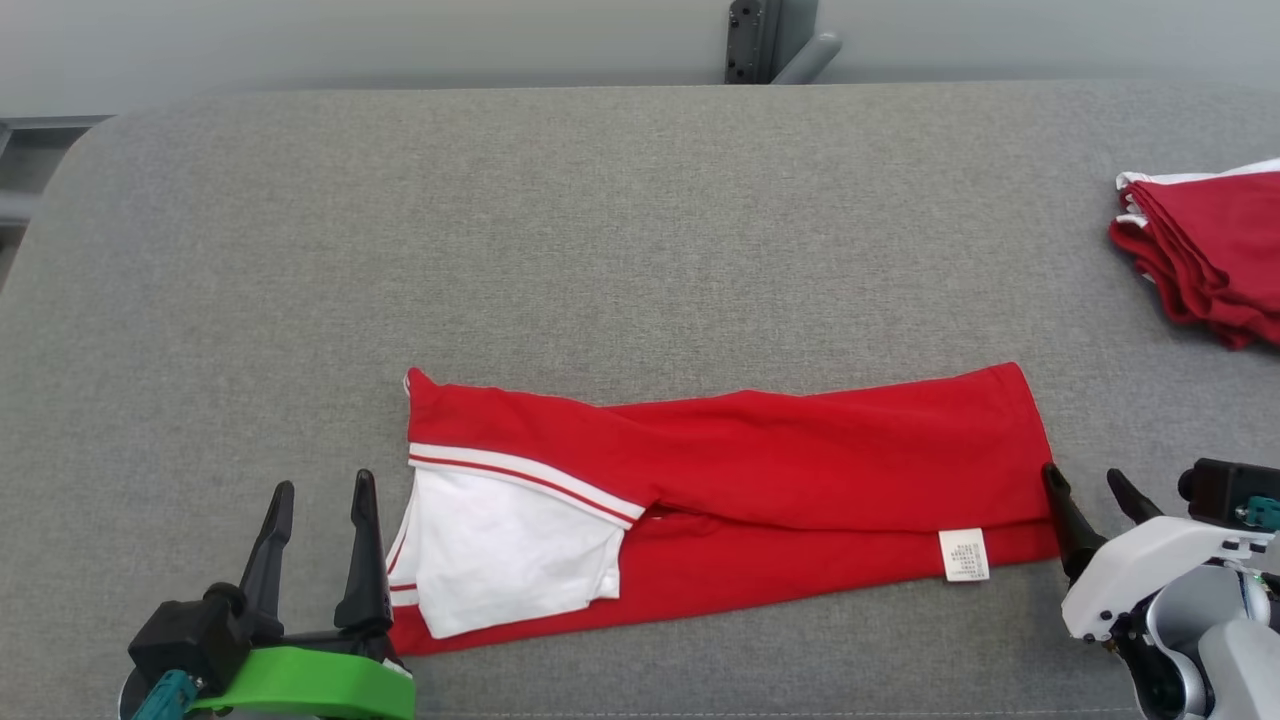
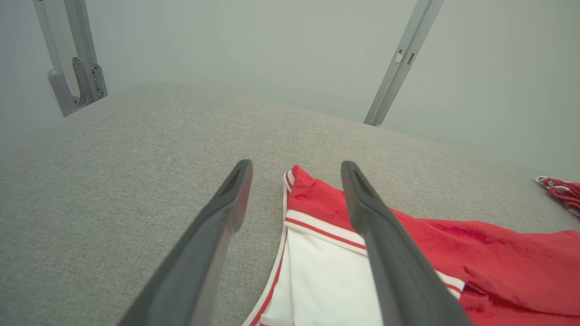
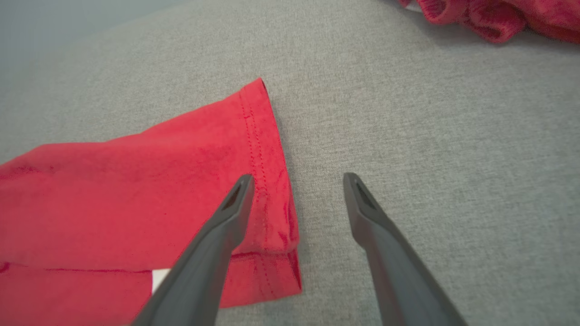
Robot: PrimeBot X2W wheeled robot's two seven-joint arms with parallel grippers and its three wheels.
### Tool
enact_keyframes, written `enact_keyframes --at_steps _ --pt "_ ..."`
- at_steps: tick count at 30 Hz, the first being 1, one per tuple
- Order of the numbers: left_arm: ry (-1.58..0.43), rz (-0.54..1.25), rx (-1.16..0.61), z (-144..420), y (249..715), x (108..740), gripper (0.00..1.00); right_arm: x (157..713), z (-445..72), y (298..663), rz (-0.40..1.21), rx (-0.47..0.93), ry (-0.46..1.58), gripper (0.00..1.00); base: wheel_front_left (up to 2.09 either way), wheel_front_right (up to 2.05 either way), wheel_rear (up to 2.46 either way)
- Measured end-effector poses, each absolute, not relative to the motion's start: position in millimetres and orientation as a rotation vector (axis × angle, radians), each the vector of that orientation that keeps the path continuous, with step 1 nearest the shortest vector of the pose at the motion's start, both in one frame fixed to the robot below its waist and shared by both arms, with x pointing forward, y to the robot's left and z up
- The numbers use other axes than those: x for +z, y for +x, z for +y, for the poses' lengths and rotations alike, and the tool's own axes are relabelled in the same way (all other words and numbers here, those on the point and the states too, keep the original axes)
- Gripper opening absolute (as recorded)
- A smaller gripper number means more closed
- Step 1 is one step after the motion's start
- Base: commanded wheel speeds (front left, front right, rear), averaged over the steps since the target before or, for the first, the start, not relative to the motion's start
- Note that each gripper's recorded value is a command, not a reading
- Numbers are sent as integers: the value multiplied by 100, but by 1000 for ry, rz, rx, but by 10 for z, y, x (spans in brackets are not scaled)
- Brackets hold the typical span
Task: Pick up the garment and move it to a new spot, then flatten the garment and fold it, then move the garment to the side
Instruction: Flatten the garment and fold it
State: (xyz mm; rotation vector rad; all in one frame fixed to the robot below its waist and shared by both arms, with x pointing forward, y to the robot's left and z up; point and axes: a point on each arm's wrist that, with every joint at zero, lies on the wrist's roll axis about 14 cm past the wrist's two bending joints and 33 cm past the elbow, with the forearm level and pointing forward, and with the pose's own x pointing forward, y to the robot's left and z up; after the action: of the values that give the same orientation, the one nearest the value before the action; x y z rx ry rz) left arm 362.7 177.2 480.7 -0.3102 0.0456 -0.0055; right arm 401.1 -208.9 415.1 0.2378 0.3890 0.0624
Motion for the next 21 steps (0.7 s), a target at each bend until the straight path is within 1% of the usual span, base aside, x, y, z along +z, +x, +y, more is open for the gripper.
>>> enact_keyframes --at_steps 5,10,15,16,18,19,20,21 --pt "-305 39 38 1872 3570 4804 100 3978 -1938 4077 487 110 220 100 0 0 0" --pt "-304 36 67 1937 3521 4792 100 3761 -1889 4052 596 128 202 100 0 0 0" --pt "-296 29 85 1996 3499 4801 100 3710 -1735 4064 626 167 227 100 0 0 0" --pt "-297 28 89 2005 3499 4798 100 3705 -1687 4064 631 184 228 48 0 0 0" --pt "-295 28 89 2005 3499 4797 100 3707 -1663 4065 631 190 231 25 0 0 0" --pt "-295 28 89 2005 3501 4795 100 3704 -1644 4062 633 196 232 20 0 0 0" --pt "-295 29 90 2006 3505 4793 100 3707 -1625 4061 632 202 233 4 0 0 0" --pt "-295 30 88 1998 3508 4790 100 3711 -1619 4061 628 205 232 0 0 0 0"
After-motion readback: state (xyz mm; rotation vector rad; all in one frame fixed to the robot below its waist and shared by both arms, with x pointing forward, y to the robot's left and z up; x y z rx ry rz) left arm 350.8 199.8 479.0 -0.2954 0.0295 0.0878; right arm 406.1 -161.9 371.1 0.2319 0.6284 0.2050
